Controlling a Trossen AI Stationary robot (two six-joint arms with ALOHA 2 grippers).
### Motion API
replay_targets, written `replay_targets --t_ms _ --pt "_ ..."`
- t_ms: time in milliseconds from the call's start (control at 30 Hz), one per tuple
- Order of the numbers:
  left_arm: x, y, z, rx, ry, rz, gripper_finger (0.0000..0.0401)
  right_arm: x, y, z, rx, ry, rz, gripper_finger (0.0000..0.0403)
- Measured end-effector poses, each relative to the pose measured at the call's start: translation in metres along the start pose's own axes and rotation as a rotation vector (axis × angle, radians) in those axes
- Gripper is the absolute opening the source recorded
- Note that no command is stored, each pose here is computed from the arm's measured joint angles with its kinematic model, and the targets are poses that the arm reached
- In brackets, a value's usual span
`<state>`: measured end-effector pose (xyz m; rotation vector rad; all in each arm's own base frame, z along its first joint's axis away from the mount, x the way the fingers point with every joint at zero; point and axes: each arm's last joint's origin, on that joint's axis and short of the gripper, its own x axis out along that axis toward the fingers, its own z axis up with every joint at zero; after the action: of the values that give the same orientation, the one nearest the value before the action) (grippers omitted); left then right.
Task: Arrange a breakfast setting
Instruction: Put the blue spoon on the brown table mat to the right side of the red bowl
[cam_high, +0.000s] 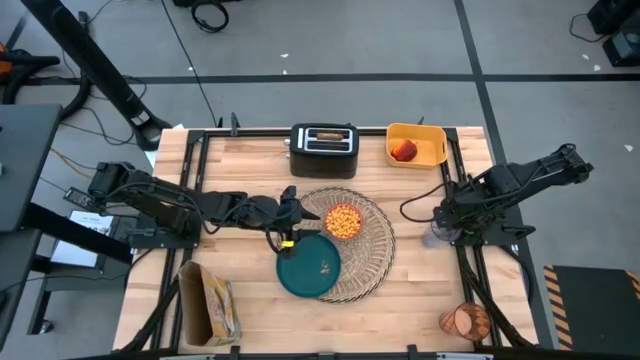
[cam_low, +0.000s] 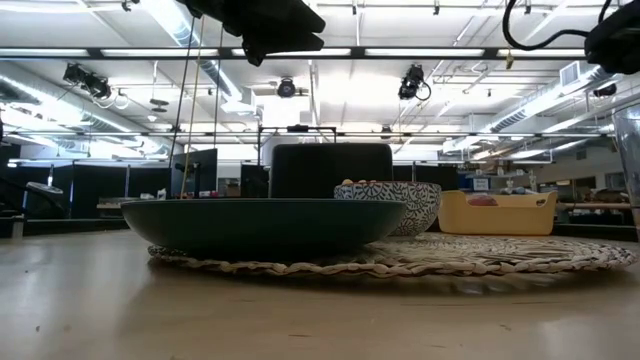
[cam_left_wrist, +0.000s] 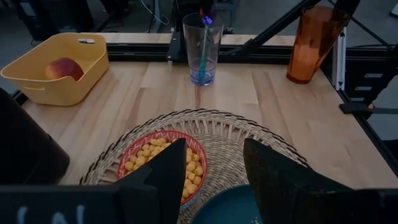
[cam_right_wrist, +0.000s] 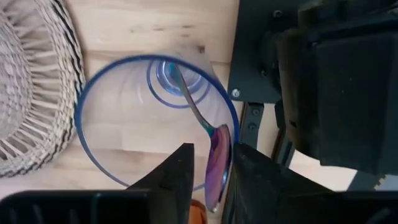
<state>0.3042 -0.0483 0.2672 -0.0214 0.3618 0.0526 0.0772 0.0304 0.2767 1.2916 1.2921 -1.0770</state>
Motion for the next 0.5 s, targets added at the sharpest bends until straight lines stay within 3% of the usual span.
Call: replay_targets --t_ms 500 --pt "0.0 0.0 0.0 0.001 0.0 0.0 0.0169 0.0027 0.0059 -0.0011 -0.002 -0.023 -0.027 0.0014"
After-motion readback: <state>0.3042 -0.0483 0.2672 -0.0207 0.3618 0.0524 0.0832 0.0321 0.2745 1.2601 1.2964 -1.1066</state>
